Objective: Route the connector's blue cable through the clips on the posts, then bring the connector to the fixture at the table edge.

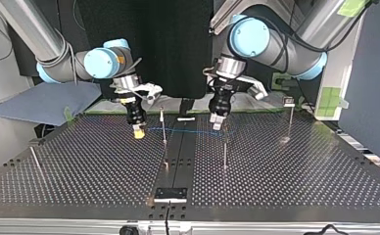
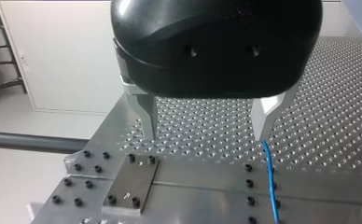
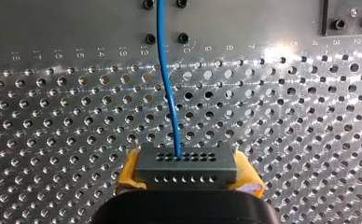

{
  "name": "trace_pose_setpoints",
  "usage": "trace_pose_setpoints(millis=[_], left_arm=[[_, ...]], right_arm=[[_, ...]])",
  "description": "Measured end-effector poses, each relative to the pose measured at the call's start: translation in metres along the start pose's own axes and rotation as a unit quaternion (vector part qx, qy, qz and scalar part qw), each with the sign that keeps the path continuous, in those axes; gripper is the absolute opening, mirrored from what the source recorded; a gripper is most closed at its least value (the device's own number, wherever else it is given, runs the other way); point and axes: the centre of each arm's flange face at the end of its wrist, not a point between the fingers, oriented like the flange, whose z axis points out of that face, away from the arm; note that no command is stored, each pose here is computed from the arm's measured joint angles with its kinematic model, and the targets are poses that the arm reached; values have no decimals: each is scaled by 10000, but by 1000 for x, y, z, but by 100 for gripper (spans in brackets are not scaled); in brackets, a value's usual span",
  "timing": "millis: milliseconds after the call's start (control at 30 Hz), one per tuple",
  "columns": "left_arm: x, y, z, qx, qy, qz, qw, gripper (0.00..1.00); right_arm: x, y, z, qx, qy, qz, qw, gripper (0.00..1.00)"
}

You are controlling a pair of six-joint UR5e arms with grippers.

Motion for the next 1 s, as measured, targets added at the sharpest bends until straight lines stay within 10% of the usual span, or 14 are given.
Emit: trace_pose_setpoints(millis=[733, 1000], left_arm=[[53, -80, -1, -49, 509, 428, 9978, 100], [46, -79, 4, -363, 373, 522, 9973, 100]], right_arm=[[-1, 0, -1, 0, -47, -4, 10000, 0], [-1, -2, -1, 15, -47, -15, 10000, 0]])
